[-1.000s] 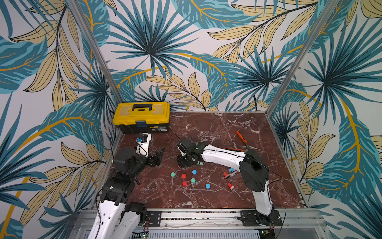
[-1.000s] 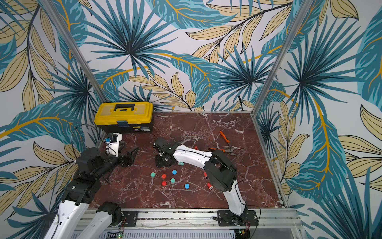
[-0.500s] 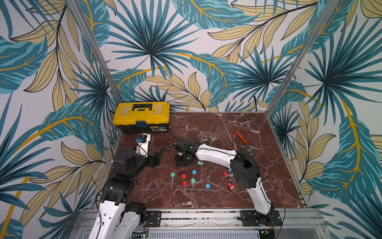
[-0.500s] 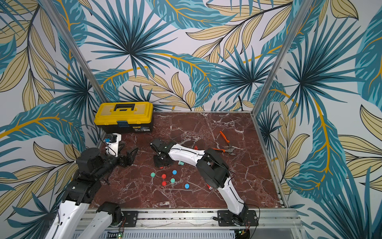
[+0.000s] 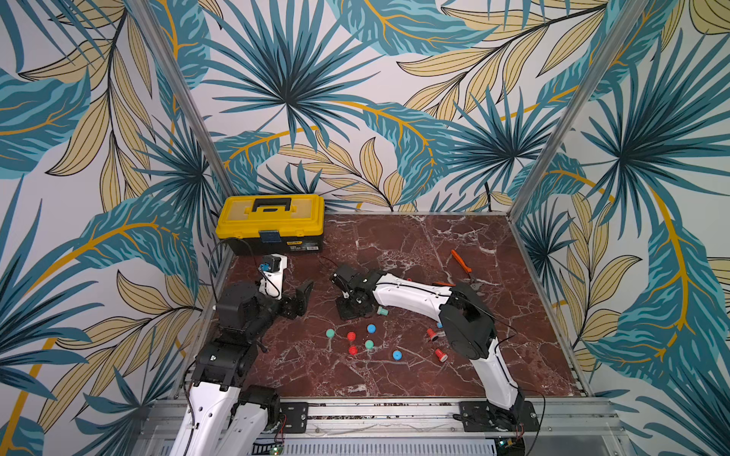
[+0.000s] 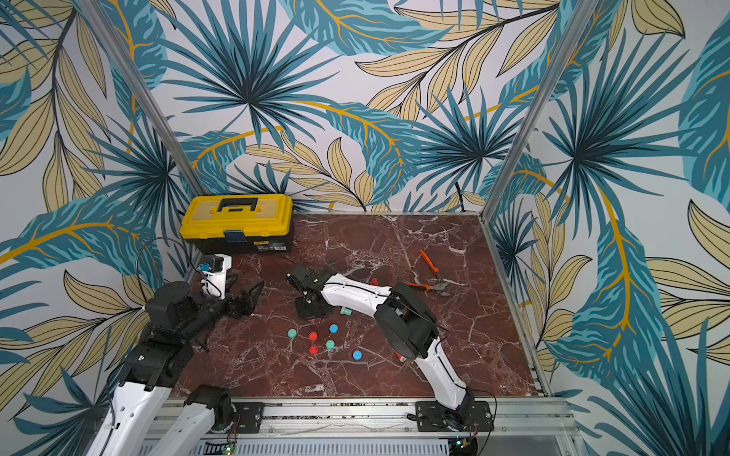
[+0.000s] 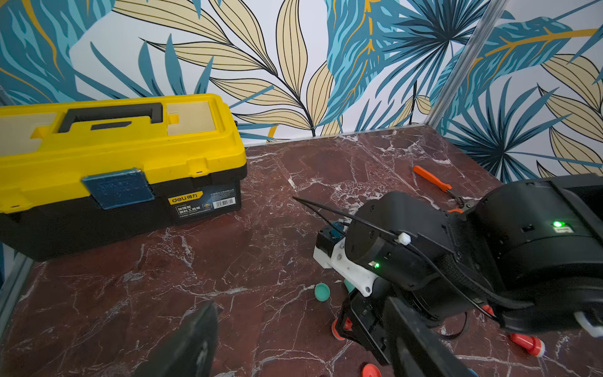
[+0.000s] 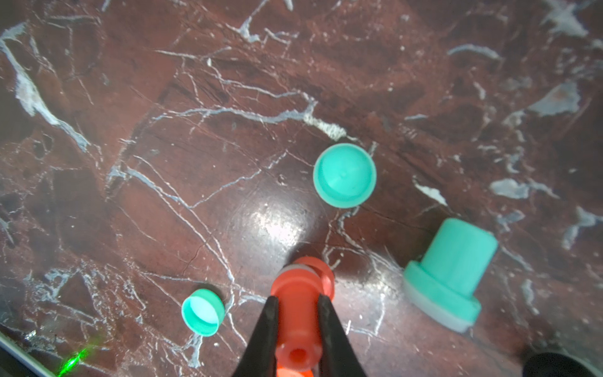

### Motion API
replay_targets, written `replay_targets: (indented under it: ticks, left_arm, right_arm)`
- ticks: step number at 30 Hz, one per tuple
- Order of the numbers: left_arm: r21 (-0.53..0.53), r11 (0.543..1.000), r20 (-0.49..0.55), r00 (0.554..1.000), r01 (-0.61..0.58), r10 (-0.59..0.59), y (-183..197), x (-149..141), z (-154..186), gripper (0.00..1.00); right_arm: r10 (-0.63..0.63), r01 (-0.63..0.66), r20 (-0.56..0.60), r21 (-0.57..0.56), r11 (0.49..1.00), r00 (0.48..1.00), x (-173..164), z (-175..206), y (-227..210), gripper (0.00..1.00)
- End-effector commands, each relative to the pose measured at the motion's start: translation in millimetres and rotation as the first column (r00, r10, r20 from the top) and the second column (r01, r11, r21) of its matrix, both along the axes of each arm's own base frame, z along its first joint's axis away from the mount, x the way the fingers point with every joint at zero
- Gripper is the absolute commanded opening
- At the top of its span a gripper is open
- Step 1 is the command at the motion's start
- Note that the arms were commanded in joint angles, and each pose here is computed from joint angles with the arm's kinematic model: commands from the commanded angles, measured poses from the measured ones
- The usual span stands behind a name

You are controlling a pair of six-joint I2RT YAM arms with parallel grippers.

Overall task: Close the stamp cap
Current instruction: Close the cover of the stamp.

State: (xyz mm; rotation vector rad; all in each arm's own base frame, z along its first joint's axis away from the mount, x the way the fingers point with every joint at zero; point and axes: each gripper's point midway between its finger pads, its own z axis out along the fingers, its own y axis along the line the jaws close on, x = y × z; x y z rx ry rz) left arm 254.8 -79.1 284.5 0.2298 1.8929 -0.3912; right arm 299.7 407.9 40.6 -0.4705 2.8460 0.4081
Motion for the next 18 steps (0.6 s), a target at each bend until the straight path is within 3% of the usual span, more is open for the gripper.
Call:
replay_targets:
  ticks: [1,10,18]
  left_arm:
    - [-0.011,1.0,-0.007,1.0,0.0,-0.001,0.4,0.2,-1.9,0.81]
    - [-0.014,1.0,-0.009,1.0,0.0,0.0,0.5,0.7,-2.0,0.81]
    - [-0.015,1.0,-0.01,1.0,0.006,-0.006,-0.5,0.7,-2.2,0.81]
  right_arm:
    - [0.001,-0.003,-0.026,-0.054,0.999,1.0,-10.4,-11.8,-14.4,0.02]
    - [-0.005,0.005,0.022,0.001,1.0,1.0,-6.6,12.4,-10.5,0.03]
    - [0.008,-0.009,-0.017,-0.065,0.998,1.0,-9.3,-11.0,-16.5,0.03]
